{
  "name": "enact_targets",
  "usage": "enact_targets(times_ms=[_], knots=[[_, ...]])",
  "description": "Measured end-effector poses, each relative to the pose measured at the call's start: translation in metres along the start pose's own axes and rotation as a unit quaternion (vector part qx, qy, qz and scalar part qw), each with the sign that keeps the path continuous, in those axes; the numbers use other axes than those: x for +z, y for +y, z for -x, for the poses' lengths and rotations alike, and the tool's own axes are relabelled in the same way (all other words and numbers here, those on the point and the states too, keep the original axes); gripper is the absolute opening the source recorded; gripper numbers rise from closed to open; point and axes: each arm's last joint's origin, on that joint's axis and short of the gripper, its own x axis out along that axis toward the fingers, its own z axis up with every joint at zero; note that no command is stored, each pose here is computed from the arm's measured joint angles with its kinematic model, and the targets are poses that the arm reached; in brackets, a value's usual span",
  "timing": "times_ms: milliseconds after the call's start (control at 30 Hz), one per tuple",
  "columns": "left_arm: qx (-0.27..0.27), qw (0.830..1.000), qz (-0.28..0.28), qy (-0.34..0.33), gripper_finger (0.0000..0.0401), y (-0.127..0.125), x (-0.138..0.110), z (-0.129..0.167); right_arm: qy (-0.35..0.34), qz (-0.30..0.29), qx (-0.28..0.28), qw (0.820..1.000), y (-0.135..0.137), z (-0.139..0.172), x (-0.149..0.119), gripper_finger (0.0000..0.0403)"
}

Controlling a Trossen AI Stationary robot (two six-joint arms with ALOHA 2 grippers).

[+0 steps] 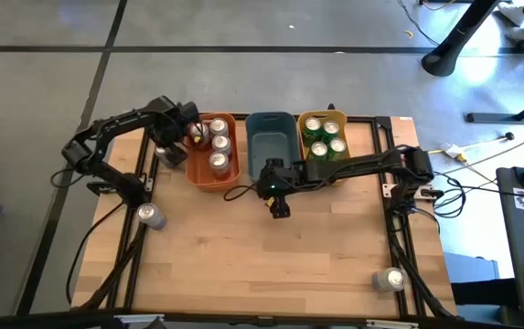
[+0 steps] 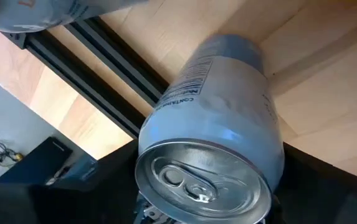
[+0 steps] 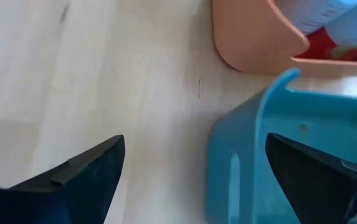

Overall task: Sort soda cans
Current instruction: Put the blue-white soda can into the blue bin

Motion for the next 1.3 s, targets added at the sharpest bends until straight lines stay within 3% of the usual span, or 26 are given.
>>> enact_targets(times_ms=[300, 567, 767, 1000, 1167, 1300], knots=[[-0.002, 0.999, 0.003, -0.048, 0.0286, 0.0, -0.013, 0.021, -0.004, -0.04, 0.021, 0.999, -0.004, 0.052, -0.006, 0.0387], [0.064, 0.994, 0.033, -0.087, 0.0286, 0.008, -0.037, 0.064, 0.008, -0.023, -0.023, 0.999, -0.007, 0.055, -0.009, 0.0387], [0.062, 0.984, 0.048, -0.158, 0.0286, 0.009, -0.049, 0.097, 0.038, -0.029, -0.059, 0.997, -0.009, 0.057, -0.014, 0.0387], [0.051, 0.966, 0.039, -0.249, 0.0286, 0.005, -0.074, 0.132, 0.112, -0.048, -0.054, 0.991, -0.004, 0.055, -0.038, 0.0387], [0.007, 0.939, 0.053, -0.339, 0.0286, 0.002, -0.081, 0.153, 0.054, -0.072, -0.066, 0.994, -0.014, 0.069, -0.052, 0.0387], [-0.055, 0.918, 0.024, -0.393, 0.0286, -0.006, -0.075, 0.163, -0.037, -0.093, -0.09, 0.991, -0.03, 0.094, -0.06, 0.0387]])
